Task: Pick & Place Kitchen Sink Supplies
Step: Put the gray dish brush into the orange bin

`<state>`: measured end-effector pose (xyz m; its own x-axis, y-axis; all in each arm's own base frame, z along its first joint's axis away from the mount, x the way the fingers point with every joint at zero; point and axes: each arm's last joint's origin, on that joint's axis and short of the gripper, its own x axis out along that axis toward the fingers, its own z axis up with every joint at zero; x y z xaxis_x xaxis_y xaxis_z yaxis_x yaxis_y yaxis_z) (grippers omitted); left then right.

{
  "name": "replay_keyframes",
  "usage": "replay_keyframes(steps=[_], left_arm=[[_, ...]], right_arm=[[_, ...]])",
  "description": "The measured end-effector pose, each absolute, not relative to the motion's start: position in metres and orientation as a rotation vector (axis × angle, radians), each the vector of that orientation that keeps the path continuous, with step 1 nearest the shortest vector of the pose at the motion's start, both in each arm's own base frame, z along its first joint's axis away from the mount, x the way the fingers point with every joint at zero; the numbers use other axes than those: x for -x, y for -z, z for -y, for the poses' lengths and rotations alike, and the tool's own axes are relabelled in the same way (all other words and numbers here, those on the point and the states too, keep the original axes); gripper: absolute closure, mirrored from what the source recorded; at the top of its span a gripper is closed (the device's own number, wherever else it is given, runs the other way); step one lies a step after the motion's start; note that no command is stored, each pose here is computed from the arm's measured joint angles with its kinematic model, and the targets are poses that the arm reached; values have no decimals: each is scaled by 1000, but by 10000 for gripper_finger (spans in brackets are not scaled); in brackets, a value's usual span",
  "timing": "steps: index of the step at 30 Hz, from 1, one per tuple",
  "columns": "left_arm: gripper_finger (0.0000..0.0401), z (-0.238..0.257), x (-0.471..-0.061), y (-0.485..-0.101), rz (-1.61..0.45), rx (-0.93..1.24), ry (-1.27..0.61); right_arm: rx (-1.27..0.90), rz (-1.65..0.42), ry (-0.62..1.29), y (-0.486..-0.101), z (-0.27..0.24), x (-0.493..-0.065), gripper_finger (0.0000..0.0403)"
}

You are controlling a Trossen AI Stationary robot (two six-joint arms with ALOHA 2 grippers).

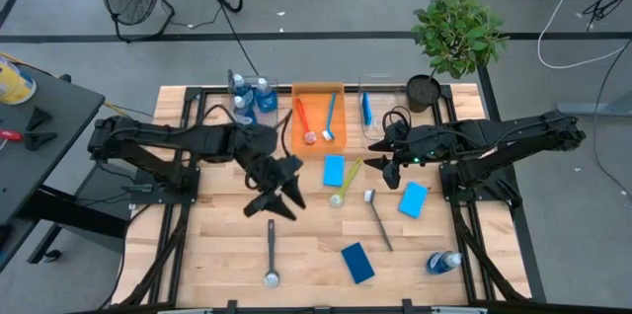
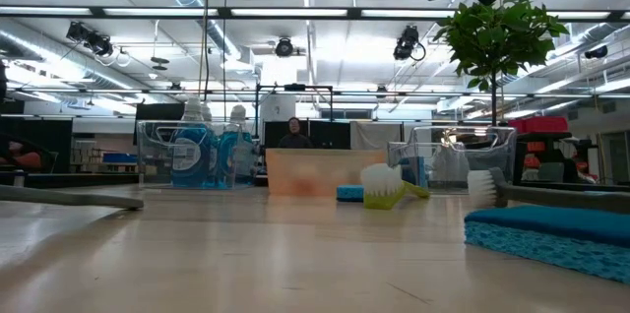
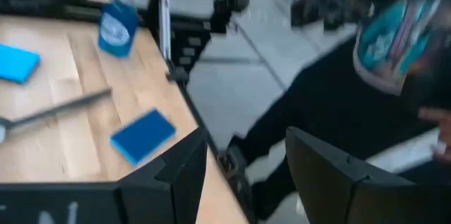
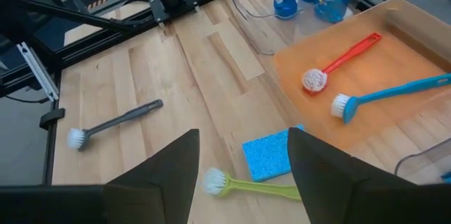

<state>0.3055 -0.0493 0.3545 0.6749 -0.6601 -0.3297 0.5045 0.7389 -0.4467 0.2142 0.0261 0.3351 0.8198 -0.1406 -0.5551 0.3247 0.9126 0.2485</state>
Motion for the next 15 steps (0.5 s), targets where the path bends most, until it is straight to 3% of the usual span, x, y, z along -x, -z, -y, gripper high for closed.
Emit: replay_keyframes(steps=[15], left_arm=[[204, 90, -288, -336, -622, 19, 733]], right_arm=[[-362, -556, 259, -335, -26, -214, 185]])
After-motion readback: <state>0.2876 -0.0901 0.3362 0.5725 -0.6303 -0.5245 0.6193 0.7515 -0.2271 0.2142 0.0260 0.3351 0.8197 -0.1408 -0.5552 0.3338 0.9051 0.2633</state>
